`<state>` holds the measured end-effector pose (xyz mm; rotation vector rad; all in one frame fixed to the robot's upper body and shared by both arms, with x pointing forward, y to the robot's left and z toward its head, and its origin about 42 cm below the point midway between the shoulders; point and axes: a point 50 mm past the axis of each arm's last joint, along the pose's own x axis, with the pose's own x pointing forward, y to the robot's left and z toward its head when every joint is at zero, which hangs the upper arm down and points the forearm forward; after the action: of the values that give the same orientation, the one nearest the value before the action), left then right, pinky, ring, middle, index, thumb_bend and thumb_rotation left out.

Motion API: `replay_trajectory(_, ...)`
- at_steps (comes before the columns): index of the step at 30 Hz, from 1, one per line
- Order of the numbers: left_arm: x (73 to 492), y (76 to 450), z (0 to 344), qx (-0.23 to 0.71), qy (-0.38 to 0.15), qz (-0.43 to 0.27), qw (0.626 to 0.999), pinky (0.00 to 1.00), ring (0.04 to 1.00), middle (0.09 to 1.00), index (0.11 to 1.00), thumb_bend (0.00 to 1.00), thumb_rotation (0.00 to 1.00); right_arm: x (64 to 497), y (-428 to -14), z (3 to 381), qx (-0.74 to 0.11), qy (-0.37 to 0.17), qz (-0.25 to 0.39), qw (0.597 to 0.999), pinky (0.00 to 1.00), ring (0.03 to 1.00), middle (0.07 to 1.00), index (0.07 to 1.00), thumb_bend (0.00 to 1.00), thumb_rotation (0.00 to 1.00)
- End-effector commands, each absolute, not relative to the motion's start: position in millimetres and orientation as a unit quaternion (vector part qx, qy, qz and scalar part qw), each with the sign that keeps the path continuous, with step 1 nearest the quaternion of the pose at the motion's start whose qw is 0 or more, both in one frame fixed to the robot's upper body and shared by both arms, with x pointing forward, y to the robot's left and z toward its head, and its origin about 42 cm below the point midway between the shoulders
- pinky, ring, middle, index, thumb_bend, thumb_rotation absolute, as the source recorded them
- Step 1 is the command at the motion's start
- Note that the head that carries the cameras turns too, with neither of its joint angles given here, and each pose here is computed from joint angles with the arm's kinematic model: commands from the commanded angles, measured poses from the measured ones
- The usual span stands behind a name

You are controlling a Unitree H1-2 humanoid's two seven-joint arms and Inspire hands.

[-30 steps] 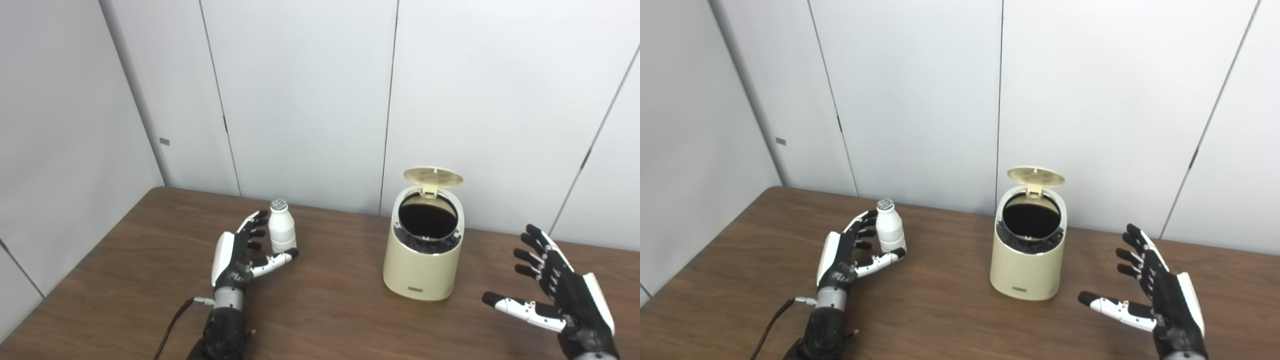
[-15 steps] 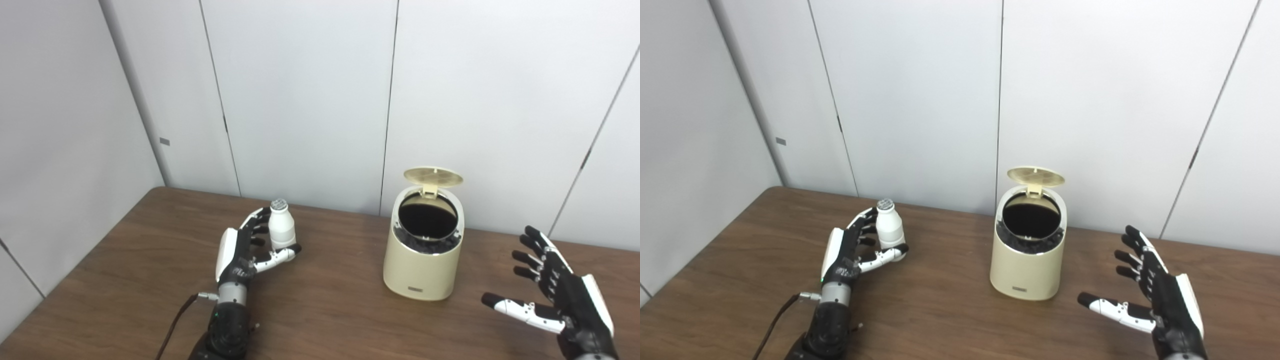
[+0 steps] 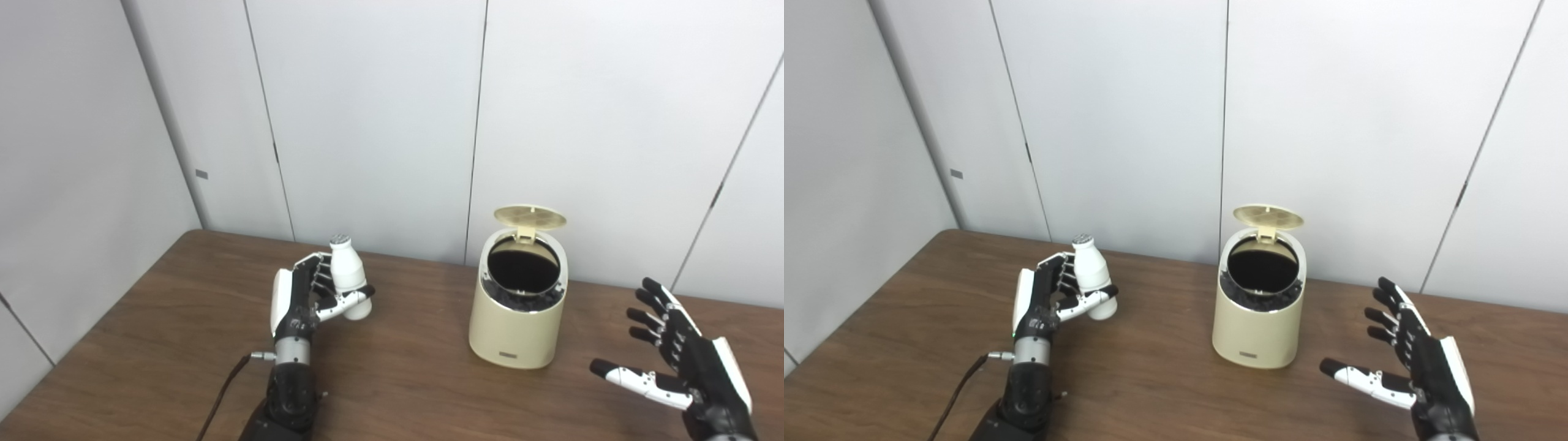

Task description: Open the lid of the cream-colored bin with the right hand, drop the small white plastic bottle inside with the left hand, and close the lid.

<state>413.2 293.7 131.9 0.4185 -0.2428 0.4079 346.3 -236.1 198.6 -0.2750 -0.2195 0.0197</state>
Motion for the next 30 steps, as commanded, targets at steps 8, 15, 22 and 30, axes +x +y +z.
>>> replay_trajectory(8,412.4,295.2,131.9,0.216,-0.136,0.205,0.945,0.31,0.407,0.475,0.530,0.50,0.00,347.8,-235.5,216.3,-0.134,-0.150,0.013,0.980,0.78,0.828,0.899,0.909,0.78,0.14)
replay_trajectory(15,407.6,293.1,137.8,0.220,-0.181,0.195,0.939,0.34,0.422,0.480,0.518,0.50,0.00,348.6,-233.6,213.6,-0.136,-0.149,0.015,0.979,0.79,0.831,0.898,0.909,0.79,0.14)
replay_trajectory(22,397.4,276.4,163.9,0.179,-0.270,0.155,0.933,0.37,0.447,0.503,0.484,0.49,0.00,354.1,-230.9,204.0,-0.142,-0.152,0.019,0.978,0.76,0.813,0.897,0.906,0.82,0.18)
replay_trajectory(30,389.6,239.7,207.6,0.163,-0.367,0.103,0.910,0.38,0.454,0.509,0.487,0.48,0.00,356.9,-225.6,196.2,-0.149,-0.151,0.020,0.977,0.73,0.809,0.896,0.901,0.84,0.23)
